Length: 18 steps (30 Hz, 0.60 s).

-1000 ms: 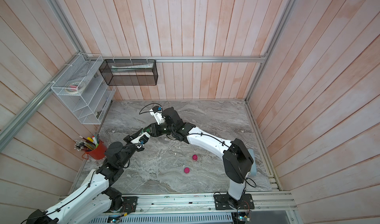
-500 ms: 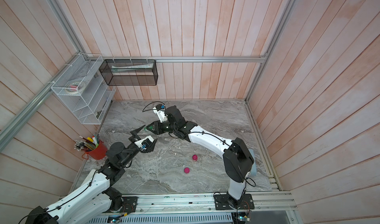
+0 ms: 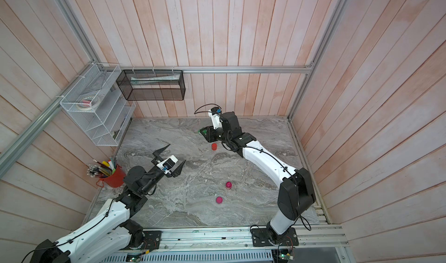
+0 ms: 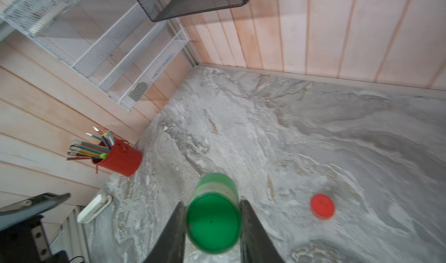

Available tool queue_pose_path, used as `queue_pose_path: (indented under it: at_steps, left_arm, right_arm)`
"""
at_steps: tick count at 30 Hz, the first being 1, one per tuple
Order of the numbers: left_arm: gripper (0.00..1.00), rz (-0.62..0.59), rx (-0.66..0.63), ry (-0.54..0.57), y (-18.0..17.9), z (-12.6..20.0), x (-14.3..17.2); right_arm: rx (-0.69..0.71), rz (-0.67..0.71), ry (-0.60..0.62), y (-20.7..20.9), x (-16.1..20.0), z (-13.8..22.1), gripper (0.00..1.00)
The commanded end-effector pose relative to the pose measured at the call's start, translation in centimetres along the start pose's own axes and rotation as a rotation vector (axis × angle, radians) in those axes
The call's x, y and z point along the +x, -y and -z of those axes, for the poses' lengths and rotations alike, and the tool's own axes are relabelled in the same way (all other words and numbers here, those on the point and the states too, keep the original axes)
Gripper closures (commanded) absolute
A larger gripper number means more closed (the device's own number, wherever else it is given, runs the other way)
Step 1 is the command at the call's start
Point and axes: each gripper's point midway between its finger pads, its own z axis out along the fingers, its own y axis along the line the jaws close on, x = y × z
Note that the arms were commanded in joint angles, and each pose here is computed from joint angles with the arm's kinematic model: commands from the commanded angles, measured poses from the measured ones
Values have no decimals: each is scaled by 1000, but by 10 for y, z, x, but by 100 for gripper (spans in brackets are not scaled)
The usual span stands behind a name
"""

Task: Close the paint jar lid
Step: Screw the lid onto the paint jar, then place the paint jar at the center of the board.

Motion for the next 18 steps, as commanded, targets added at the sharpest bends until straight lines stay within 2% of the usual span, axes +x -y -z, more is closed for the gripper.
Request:
queue_pose_path:
  at_steps: [1, 4, 7, 13, 18]
  left_arm:
    - [0, 232, 0, -33, -14, -17, -7]
    - [0, 317, 126, -62, 7, -32, -2]
    - [0, 318, 239, -36, 28, -34, -4]
    - [0, 289, 221, 24, 27, -24, -9]
    - [0, 327, 326, -2, 44, -29, -8]
  right_arm:
    - [198, 40, -116, 57, 39, 2, 92]
    - [297, 33, -172, 92, 61, 1, 93]
    - [364, 8, -212, 122, 80, 2, 93]
    - [453, 3, -292, 159, 113, -6, 93]
    - [470, 13, -335, 175, 127, -27, 94]
